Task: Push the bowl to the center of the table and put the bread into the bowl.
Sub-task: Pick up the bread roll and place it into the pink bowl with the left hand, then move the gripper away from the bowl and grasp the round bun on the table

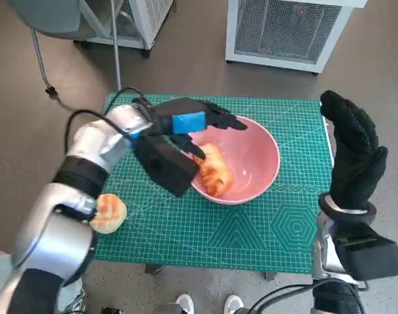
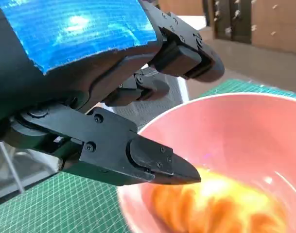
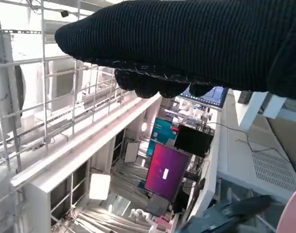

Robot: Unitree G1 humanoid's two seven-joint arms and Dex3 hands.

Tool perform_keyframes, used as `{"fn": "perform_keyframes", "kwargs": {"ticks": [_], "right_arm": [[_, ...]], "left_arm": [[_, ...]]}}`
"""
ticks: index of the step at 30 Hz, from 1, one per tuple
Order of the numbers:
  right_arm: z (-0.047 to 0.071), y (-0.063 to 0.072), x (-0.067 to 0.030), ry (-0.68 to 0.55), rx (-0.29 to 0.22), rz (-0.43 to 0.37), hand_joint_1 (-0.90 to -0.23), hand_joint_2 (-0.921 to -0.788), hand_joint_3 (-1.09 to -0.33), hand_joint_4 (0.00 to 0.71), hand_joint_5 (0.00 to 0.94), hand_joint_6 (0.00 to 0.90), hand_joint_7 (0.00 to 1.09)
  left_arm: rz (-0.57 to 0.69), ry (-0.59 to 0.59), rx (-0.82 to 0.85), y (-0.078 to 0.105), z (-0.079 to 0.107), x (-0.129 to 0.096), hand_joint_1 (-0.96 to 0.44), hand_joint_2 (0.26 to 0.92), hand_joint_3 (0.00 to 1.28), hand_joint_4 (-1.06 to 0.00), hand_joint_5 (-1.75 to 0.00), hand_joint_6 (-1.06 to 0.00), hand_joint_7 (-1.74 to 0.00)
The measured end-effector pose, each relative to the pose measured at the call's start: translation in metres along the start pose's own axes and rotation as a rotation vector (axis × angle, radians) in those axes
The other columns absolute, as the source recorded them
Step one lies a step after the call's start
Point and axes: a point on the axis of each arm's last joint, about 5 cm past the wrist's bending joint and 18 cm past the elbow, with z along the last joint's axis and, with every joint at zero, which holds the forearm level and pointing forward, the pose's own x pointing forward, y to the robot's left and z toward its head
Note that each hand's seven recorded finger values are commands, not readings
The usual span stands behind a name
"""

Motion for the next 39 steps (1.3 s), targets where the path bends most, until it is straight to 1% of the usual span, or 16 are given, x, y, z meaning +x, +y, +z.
{"fn": "perform_keyframes", "kwargs": {"ticks": [2,5,10,14,17,20,23,27,34,39], "right_arm": [[0.0,0.0,0.0001,0.001,0.001,0.001,-0.508,-0.921,-0.778,0.308,0.001,-0.001,0.63],[0.0,0.001,0.0002,0.002,0.005,0.003,-0.508,-0.921,-0.779,0.308,0.001,-0.001,0.64],[0.0,0.003,0.0005,0.004,0.01,0.009,-0.508,-0.921,-0.784,0.308,0.001,-0.001,0.64],[0.0,0.004,0.0007,0.006,0.013,0.013,-0.51,-0.921,-0.791,0.308,0.001,-0.001,0.64],[0.0,0.004,0.0011,0.006,0.016,0.017,-0.511,-0.921,-0.793,0.307,0.0,-0.001,0.64],[-0.001,0.005,0.0017,0.007,0.023,0.025,-0.51,-0.921,-0.795,0.307,0.0,-0.001,0.64],[-0.001,0.006,0.0025,0.009,0.03,0.035,-0.506,-0.921,-0.796,0.307,0.0,-0.001,0.64],[-0.002,0.008,0.0048,0.009,0.042,0.05,-0.503,-0.921,-0.799,0.306,0.0,-0.001,0.64],[-0.003,0.009,0.0097,0.001,0.06,0.063,-0.501,-0.921,-0.804,0.306,0.0,-0.001,0.64],[-0.004,0.009,0.0107,0.006,0.063,0.077,-0.502,-0.921,-0.809,0.305,0.0,-0.001,0.64]], "left_arm": [[0.021,-0.008,-0.003,0.003,-0.004,-0.013,-0.1,0.842,0.0,-0.12,0.0,-0.25,-0.05],[0.053,-0.004,-0.009,0.007,-0.013,-0.038,-0.12,0.83,0.0,-0.12,0.0,-0.24,-0.04],[0.078,0.045,-0.022,0.007,-0.025,-0.082,-0.12,0.814,0.0,-0.14,-0.01,-0.25,-0.04],[0.058,0.118,-0.024,0.004,-0.031,-0.115,-0.11,0.804,0.0,-0.16,-0.01,-0.27,-0.05],[0.014,0.189,-0.014,0.001,-0.031,-0.137,-0.11,0.797,0.0,-0.16,-0.01,-0.27,-0.05],[-0.035,0.26,-0.015,-0.001,-0.029,-0.154,-0.11,0.791,0.0,-0.17,-0.01,-0.28,-0.04],[-0.075,0.317,-0.04,-0.004,-0.026,-0.167,-0.11,0.784,0.0,-0.17,-0.01,-0.29,-0.04],[-0.129,0.369,-0.071,-0.01,-0.022,-0.178,-0.12,0.78,0.0,-0.17,-0.01,-0.29,-0.04],[-0.2,0.414,-0.116,-0.021,-0.012,-0.184,-0.13,0.775,0.01,-0.17,0.0,-0.3,-0.03],[-0.227,0.419,-0.145,-0.031,-0.009,-0.184,-0.09,0.78,0.01,-0.17,0.0,-0.31,-0.02]]}}
